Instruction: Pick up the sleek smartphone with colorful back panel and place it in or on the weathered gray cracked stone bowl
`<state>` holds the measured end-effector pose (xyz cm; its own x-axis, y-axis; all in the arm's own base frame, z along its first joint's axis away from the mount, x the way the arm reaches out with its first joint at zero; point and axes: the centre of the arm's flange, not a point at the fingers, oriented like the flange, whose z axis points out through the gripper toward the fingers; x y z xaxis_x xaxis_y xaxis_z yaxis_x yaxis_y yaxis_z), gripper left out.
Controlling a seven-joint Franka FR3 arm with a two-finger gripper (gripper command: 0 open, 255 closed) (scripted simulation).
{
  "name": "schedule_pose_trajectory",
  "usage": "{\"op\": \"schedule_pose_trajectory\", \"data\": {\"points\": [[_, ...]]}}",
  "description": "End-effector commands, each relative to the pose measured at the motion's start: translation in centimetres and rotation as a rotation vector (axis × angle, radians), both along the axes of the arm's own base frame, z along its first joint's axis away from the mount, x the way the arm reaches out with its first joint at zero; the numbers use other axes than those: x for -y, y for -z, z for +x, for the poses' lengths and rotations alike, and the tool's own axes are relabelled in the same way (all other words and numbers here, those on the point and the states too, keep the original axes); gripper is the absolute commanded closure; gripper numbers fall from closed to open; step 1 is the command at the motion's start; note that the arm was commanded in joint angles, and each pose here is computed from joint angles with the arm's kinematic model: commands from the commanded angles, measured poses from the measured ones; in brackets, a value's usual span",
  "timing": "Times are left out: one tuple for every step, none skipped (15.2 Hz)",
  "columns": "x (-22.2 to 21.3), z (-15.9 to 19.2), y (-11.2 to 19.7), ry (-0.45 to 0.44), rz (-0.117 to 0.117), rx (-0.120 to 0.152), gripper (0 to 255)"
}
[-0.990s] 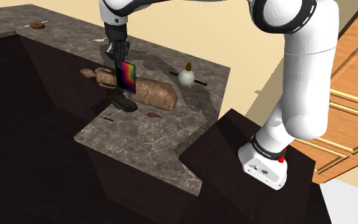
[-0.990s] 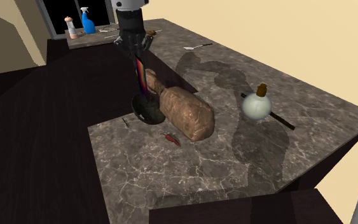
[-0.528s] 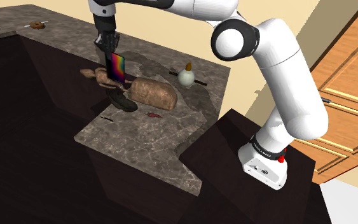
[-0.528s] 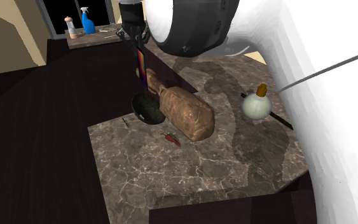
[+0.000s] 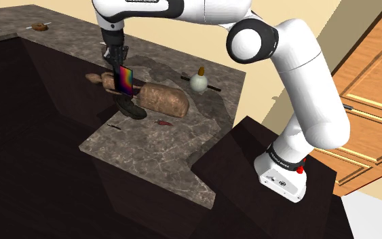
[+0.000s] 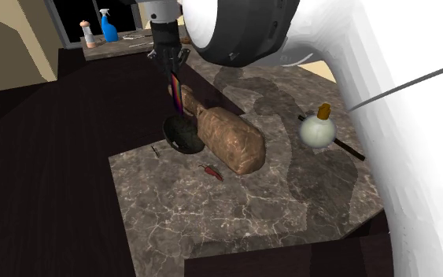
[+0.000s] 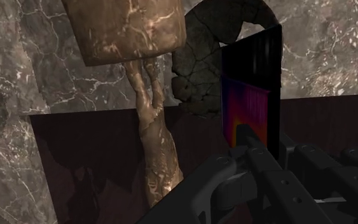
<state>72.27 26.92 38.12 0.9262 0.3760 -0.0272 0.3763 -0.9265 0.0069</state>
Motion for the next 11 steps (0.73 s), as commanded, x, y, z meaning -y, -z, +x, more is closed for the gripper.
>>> {"op": "schedule_pose_trajectory", "data": {"points": [[0.0, 0.0, 1.1, 0.0, 0.0, 0.001, 255], [0.0, 0.0, 1.6, 0.0, 0.0, 0.001, 255], [0.0, 0.0, 2.1, 0.0, 0.0, 0.001, 255], [0.0, 0.0, 2.7, 0.0, 0.0, 0.001, 255], [0.0, 0.0, 3.2, 0.0, 0.0, 0.001, 255], [0.0, 0.0, 3.7, 0.0, 0.0, 0.001, 255], [0.0, 0.0, 4.2, 0.0, 0.0, 0.001, 255], [0.0, 0.0, 4.8, 0.0, 0.0, 0.001, 255], [0.0, 0.0, 5.3, 0.0, 0.0, 0.001, 255], [0.0, 0.0, 5.8, 0.0, 0.0, 0.001, 255], [0.0, 0.0, 6.4, 0.0, 0.0, 0.001, 255]]}}
